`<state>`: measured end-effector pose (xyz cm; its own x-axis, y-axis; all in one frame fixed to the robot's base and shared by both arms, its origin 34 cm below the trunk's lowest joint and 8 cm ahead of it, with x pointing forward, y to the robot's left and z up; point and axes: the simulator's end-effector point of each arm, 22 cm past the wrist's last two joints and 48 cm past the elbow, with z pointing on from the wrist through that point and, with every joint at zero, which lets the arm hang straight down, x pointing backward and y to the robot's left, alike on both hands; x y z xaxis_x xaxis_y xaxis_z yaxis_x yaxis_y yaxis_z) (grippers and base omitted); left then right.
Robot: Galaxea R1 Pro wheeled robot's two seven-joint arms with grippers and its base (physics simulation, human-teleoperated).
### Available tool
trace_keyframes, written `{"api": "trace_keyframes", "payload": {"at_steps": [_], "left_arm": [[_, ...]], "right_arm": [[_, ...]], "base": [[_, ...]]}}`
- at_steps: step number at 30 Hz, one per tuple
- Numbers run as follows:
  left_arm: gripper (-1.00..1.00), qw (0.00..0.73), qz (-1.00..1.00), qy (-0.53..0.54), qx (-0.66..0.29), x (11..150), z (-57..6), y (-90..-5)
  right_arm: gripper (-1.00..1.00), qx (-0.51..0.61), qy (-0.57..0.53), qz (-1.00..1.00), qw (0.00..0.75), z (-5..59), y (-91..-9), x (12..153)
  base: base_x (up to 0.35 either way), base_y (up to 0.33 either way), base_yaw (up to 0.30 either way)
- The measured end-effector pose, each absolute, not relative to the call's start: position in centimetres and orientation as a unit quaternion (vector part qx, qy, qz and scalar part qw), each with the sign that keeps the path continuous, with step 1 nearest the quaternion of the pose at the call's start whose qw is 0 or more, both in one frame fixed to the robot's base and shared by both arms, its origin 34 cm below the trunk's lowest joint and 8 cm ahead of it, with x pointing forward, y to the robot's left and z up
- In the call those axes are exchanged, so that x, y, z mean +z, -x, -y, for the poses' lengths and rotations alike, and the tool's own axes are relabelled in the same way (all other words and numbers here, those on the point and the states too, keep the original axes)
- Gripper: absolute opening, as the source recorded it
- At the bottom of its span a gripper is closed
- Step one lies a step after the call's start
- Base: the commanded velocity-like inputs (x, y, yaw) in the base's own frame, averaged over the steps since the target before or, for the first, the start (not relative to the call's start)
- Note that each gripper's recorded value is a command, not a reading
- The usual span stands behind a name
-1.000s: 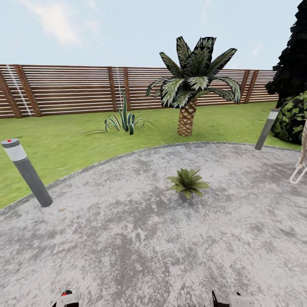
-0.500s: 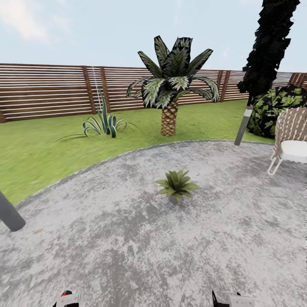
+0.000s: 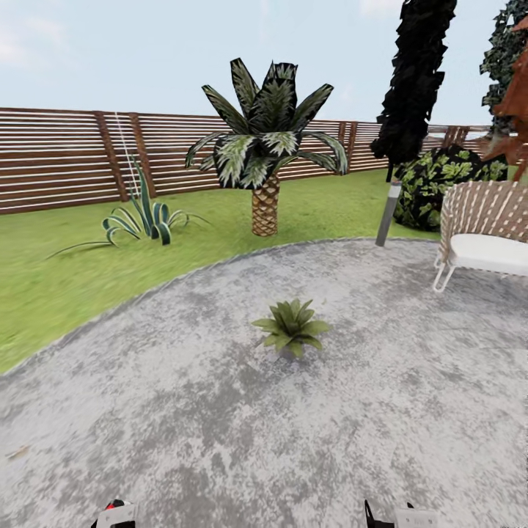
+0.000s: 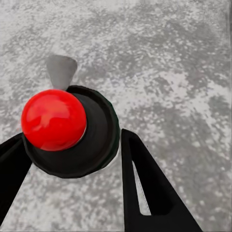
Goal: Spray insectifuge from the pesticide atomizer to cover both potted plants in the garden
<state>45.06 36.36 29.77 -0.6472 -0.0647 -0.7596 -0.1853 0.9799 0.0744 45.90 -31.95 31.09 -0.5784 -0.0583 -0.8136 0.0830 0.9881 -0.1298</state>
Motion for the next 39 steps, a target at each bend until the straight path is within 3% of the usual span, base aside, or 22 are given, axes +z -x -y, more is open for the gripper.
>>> {"api": "trace_keyframes", "payload": {"at_steps": [16,30,39], "left_arm": [[-1.00,0.415,-0.904,0.070,0.073,29.81,-36.40,-45.11],[-1.00,0.416,-0.904,0.069,0.073,29.84,-36.39,-45.17],[-1.00,0.418,-0.903,0.070,0.073,29.99,-36.40,-45.30]], "right_arm": [[1.00,-0.077,-0.007,-0.885,0.459,31.94,-45.92,31.10],[1.00,-0.077,-0.007,-0.885,0.459,31.92,-45.91,31.08],[1.00,-0.077,-0.007,-0.884,0.461,31.92,-46.03,31.23]], "base": [[0.226,0.265,-0.214],[0.180,0.292,-0.031],[0.160,0.298,-0.208]]}}
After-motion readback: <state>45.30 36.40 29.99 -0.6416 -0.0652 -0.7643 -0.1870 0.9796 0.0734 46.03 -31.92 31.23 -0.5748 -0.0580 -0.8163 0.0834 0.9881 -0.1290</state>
